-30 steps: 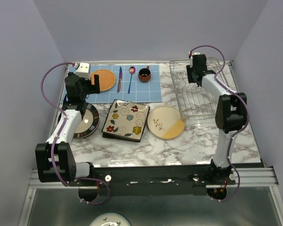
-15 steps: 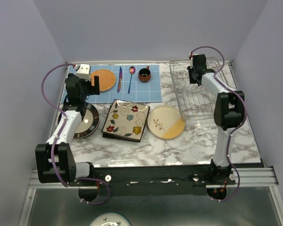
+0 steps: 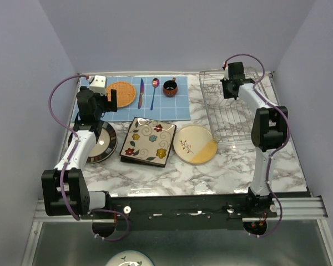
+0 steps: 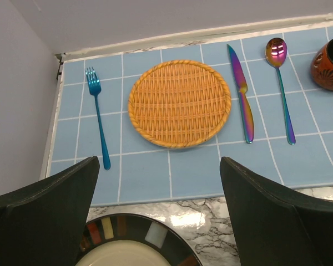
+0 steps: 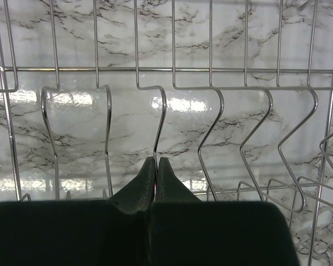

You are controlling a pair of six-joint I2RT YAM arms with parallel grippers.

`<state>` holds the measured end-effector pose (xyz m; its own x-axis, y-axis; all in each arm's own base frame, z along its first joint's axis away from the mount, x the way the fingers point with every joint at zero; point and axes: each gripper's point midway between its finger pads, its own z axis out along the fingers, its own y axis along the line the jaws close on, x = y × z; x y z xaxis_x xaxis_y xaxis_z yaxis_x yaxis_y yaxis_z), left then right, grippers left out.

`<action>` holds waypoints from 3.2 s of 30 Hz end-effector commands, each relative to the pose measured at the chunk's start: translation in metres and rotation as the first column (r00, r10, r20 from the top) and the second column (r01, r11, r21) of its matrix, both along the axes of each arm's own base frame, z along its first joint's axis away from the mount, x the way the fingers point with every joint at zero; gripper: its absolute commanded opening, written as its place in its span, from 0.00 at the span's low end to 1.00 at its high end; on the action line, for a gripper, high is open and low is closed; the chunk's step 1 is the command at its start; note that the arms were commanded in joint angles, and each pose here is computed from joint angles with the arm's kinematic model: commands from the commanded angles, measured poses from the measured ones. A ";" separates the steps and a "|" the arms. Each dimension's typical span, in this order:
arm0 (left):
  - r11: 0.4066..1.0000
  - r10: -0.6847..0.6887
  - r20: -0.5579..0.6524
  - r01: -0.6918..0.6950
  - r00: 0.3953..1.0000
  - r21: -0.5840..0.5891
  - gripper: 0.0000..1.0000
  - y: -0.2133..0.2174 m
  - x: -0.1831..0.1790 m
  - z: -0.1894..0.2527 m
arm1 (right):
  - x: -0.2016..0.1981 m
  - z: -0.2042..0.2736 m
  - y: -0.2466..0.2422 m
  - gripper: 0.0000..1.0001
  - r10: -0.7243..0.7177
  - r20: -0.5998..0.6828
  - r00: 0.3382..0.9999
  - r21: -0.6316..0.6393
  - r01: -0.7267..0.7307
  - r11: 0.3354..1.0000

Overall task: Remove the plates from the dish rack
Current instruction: Reset both arms

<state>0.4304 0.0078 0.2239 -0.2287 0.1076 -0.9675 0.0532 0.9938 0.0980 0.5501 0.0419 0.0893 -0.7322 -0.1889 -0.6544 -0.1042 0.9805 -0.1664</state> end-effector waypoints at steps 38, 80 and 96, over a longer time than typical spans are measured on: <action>1.000 0.021 0.039 -0.022 0.999 0.021 0.99 0.004 0.001 0.011 | 0.052 0.022 -0.083 0.01 0.027 0.063 0.998 -0.218 -0.013 0.976; 0.999 0.022 0.040 -0.023 0.999 0.025 0.99 0.005 0.001 0.010 | 0.024 0.122 -0.075 0.54 -0.016 0.206 0.978 -0.006 0.018 1.000; 0.997 0.080 0.184 -0.081 0.980 0.000 0.99 0.012 -0.014 0.077 | -0.102 0.248 -0.029 1.00 0.014 0.406 0.914 0.202 -0.104 0.974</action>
<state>0.4224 0.0157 0.2581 -0.1467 0.1203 -0.9818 0.0010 0.9926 0.1215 0.4791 0.0005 0.3369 -0.3968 -0.0585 -0.9161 -0.0830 0.9962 -0.0277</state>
